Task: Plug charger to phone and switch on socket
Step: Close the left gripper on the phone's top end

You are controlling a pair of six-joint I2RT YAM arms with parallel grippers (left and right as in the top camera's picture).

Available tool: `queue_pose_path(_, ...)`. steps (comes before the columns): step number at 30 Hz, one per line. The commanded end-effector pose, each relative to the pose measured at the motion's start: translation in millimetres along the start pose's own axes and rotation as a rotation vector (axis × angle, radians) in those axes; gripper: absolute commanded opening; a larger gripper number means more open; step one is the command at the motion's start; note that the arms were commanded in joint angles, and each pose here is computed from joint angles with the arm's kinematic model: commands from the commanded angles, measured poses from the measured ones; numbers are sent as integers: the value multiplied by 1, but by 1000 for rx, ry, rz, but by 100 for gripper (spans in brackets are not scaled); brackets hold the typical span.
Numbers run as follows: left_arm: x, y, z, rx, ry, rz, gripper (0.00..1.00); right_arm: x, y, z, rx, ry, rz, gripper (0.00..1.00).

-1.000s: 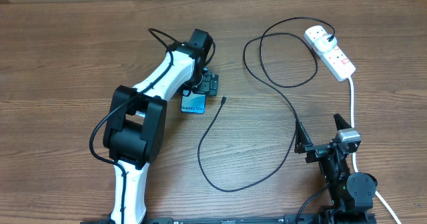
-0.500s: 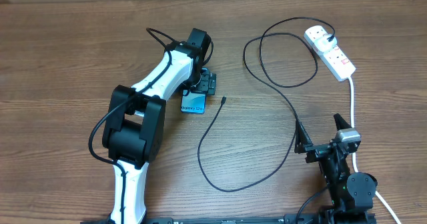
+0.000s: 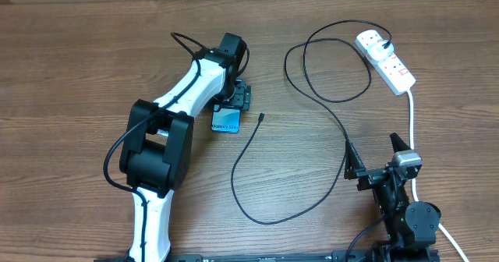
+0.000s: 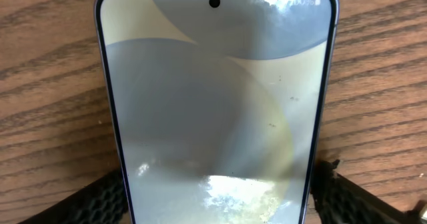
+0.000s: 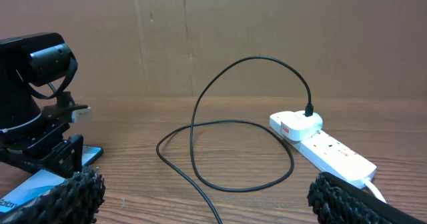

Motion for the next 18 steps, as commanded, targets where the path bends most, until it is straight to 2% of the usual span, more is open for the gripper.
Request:
queue_pose_path(1,-29,12,13,11,73,-45,81,0,-2,1,-5,-6,10,100)
queue_pose_path(18,-29,13,11,11,66,-48,78,0,-2,1,-5,-7,10,100)
Point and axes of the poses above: each gripper's point midway between its finger pads, its own x axis back along the fingers, its own y axis along the line the jaws close on, z = x × y, the point moved 3 cm from there along x, back along the fingers, and after that the axes turned 3 degrees about -x, right-handed, at the moved point
